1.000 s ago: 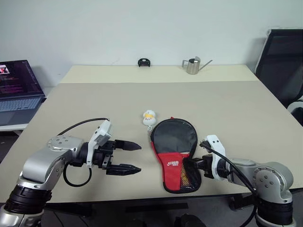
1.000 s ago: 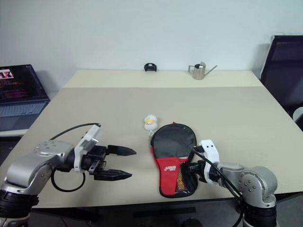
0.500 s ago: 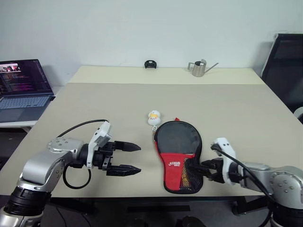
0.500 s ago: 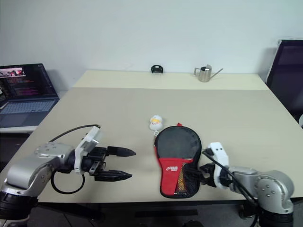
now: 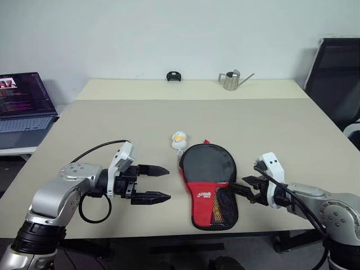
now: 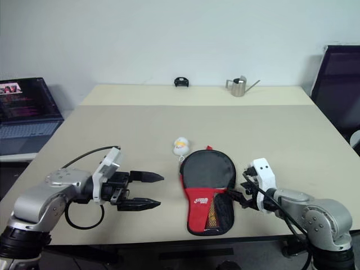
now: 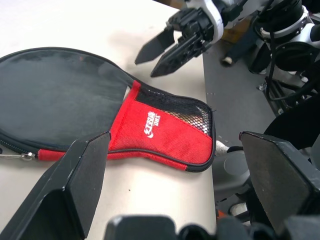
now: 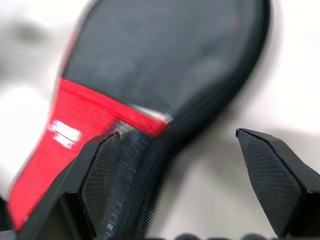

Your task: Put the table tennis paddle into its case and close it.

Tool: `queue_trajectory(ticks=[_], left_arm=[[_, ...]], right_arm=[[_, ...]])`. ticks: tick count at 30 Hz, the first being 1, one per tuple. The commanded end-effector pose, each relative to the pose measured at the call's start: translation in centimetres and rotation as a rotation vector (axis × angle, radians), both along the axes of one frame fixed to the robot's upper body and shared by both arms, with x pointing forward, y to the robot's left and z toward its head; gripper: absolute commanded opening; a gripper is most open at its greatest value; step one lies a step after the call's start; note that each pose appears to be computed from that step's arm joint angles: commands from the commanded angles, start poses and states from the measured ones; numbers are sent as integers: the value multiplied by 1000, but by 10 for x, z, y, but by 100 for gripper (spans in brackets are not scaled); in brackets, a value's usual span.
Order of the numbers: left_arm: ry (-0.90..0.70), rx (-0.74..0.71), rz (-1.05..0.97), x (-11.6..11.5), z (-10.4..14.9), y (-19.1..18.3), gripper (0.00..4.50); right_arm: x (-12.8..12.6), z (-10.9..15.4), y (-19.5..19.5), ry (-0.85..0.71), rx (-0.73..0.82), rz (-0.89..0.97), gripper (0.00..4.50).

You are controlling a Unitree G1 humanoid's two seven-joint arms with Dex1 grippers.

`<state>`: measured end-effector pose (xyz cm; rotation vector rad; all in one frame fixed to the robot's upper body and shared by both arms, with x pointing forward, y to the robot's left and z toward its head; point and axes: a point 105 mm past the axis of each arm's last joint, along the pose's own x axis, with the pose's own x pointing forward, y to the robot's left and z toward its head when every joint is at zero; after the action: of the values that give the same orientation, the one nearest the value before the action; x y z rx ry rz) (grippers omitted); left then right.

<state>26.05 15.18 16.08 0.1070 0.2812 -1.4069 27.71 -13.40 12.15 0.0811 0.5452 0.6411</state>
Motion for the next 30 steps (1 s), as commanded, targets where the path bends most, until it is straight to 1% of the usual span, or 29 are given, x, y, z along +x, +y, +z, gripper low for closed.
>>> queue_trajectory(ticks=[1, 4, 7, 14, 18, 20, 22, 24, 26, 28, 30], left_arm=[[-43, -5, 14, 2, 7, 1, 450], [-50, -6, 28, 3, 7, 1, 450], [-61, -10, 44, 4, 9, 3, 450], [-87, -14, 82, 10, 13, 5, 450], [-110, -21, 115, 16, 16, 8, 450], [-126, -35, 146, 22, 21, 11, 450], [-141, -50, 183, 27, 27, 16, 450], [-157, -59, 224, 32, 30, 21, 450], [-174, -78, 288, 39, 34, 28, 450], [-187, -93, 343, 43, 36, 34, 450], [-202, -93, 385, 46, 36, 39, 450]], right_arm=[[4, 16, 5, -116, -15, 44, 408], [12, 18, 7, -203, -106, 75, 408], [15, 17, 12, -303, -214, 152, 408], [11, 11, 23, -349, -248, 244, 408], [9, 9, 25, -384, -301, 300, 408], [9, 18, 30, -411, -253, 318, 408], [7, 41, 40, -466, -128, 364, 408], [9, 53, 43, -498, -72, 370, 408], [13, 55, 43, -509, -77, 380, 408], [17, 57, 43, -512, -62, 385, 445], [19, 56, 45, -520, -68, 404, 449]])
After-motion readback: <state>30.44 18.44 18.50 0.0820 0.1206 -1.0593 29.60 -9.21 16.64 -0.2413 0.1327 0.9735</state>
